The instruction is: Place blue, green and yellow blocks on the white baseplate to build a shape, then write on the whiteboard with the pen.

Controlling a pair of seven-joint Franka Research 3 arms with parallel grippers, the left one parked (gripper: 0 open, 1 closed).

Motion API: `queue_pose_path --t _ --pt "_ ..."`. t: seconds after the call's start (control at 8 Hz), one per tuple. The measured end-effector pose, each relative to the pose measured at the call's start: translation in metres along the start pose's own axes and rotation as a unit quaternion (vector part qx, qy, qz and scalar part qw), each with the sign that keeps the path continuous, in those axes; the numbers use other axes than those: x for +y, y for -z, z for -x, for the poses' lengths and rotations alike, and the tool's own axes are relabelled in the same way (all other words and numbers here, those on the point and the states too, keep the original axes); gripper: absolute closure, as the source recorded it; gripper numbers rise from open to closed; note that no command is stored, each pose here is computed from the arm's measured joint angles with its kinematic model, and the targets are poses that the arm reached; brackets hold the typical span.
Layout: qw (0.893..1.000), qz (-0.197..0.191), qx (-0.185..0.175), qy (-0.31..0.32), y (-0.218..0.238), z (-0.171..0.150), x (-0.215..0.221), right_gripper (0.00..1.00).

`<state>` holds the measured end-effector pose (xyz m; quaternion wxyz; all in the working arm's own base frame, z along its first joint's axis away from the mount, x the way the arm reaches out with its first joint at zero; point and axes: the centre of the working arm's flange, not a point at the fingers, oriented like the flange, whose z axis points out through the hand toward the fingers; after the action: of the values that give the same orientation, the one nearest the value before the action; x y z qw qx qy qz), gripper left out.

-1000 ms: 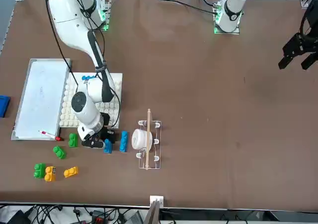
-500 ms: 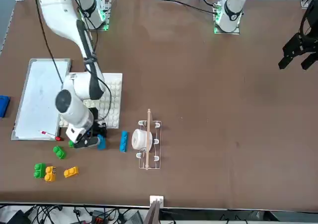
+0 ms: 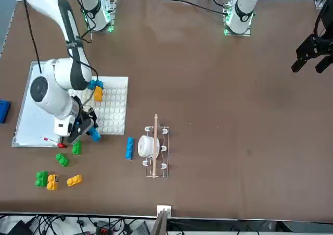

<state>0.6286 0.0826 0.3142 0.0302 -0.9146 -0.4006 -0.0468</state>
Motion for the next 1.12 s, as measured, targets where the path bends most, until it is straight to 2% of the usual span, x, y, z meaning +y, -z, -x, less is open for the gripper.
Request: queue_pose_path --t 0.25,0.5,0.88,1.12 --pt "0.994 -0.017 -0.005 0.109 0.002 0.032 -0.013 0.58" --pt "0.981 -0.018 0.000 0.194 0.001 0.062 -0.025 0.58" --pt "0.963 -0.005 0.001 0.269 -0.017 0.105 -0.024 0.58" --pt "0.957 -0.010 -0.003 0.291 -0.027 0.116 -0.028 0.58"
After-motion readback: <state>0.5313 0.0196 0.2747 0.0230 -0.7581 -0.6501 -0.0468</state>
